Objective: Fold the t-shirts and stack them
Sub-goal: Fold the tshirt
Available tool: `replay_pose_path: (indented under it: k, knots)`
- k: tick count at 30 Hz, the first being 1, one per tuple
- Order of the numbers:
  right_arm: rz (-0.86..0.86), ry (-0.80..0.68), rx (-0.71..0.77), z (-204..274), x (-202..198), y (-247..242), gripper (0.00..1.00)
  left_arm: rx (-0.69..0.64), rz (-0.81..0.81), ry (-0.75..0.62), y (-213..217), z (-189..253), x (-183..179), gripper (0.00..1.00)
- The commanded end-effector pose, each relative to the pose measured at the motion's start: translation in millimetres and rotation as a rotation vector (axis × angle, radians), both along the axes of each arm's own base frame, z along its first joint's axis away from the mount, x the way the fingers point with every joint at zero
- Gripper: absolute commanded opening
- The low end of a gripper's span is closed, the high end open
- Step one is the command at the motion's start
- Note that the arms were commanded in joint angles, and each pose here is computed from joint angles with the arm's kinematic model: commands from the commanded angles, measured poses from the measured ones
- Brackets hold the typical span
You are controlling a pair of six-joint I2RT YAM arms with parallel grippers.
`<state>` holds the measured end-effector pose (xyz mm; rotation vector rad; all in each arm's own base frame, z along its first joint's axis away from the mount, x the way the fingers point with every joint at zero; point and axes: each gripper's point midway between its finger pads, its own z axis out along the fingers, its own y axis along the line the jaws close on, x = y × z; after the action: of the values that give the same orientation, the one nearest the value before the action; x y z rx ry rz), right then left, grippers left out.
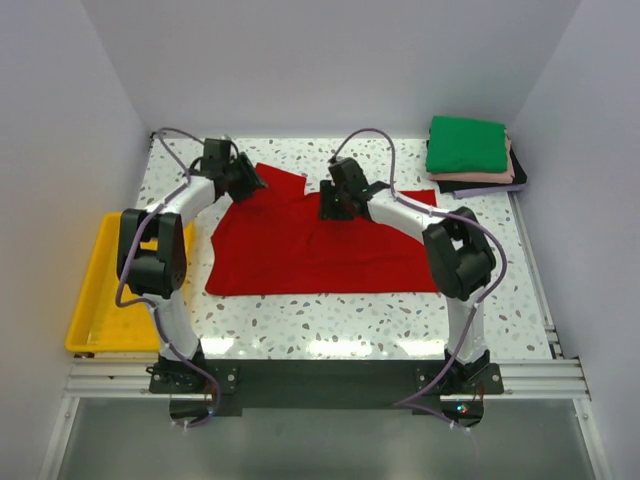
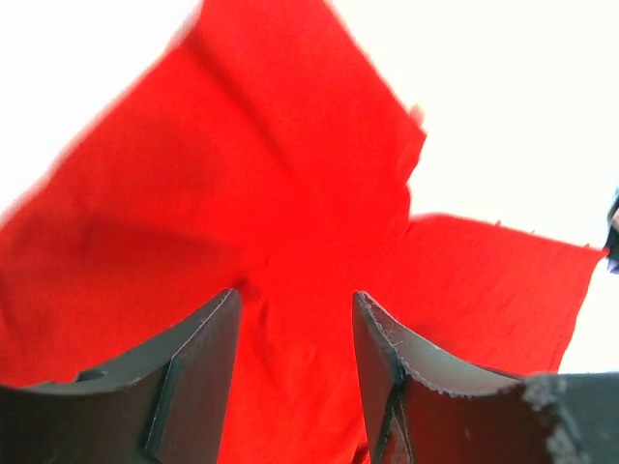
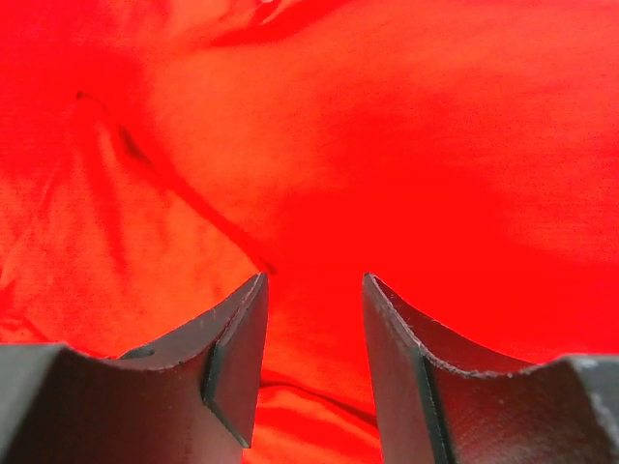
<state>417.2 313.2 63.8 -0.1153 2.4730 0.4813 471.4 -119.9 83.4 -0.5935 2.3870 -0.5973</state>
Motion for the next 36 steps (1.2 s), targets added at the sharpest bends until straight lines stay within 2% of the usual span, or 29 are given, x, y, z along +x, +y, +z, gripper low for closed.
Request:
replay_pose_path:
  k: [1, 3, 4, 6, 7, 9, 10, 15, 21, 26, 34, 36]
  knots:
    - [-0.077, -0.096, 0.026, 51, 22, -38, 0.47, 0.044, -0.006, -0.193, 10, 50, 56, 0.55]
    - [-0.101, -0.093, 0.030, 52, 29, -56, 0.48, 0.105, -0.013, -0.181, 16, 38, 71, 0.55]
    - [-0.103, -0.090, 0.034, 53, 30, -61, 0.48, 0.115, -0.019, -0.230, 15, 55, 88, 0.55]
    - [-0.121, -0.093, 0.032, 55, 35, -76, 0.48, 0.187, -0.030, -0.196, 23, 34, 102, 0.55]
    - [-0.131, -0.095, 0.028, 55, 37, -82, 0.48, 0.203, -0.029, -0.238, 24, 50, 117, 0.54]
    - [-0.144, -0.109, 0.025, 59, 42, -93, 0.48, 0.292, -0.035, -0.206, 35, 28, 130, 0.54]
    - [-0.146, -0.112, 0.021, 61, 43, -97, 0.48, 0.307, -0.033, -0.248, 36, 44, 144, 0.54]
    - [-0.149, -0.133, 0.031, 75, 49, -112, 0.48, 0.442, -0.055, -0.235, 51, 19, 166, 0.55]
    - [-0.156, -0.167, 0.050, 95, 50, -121, 0.49, 0.457, -0.118, -0.225, 47, -12, 170, 0.60]
    - [-0.158, -0.178, 0.056, 101, 48, -124, 0.49, 0.420, -0.142, -0.206, 39, -34, 169, 0.60]
    - [-0.173, -0.174, 0.060, 98, 47, -132, 0.49, 0.377, -0.219, -0.210, 11, -46, 162, 0.55]
    - [-0.177, -0.174, 0.057, 98, 47, -134, 0.48, 0.377, -0.232, -0.213, 5, -46, 160, 0.50]
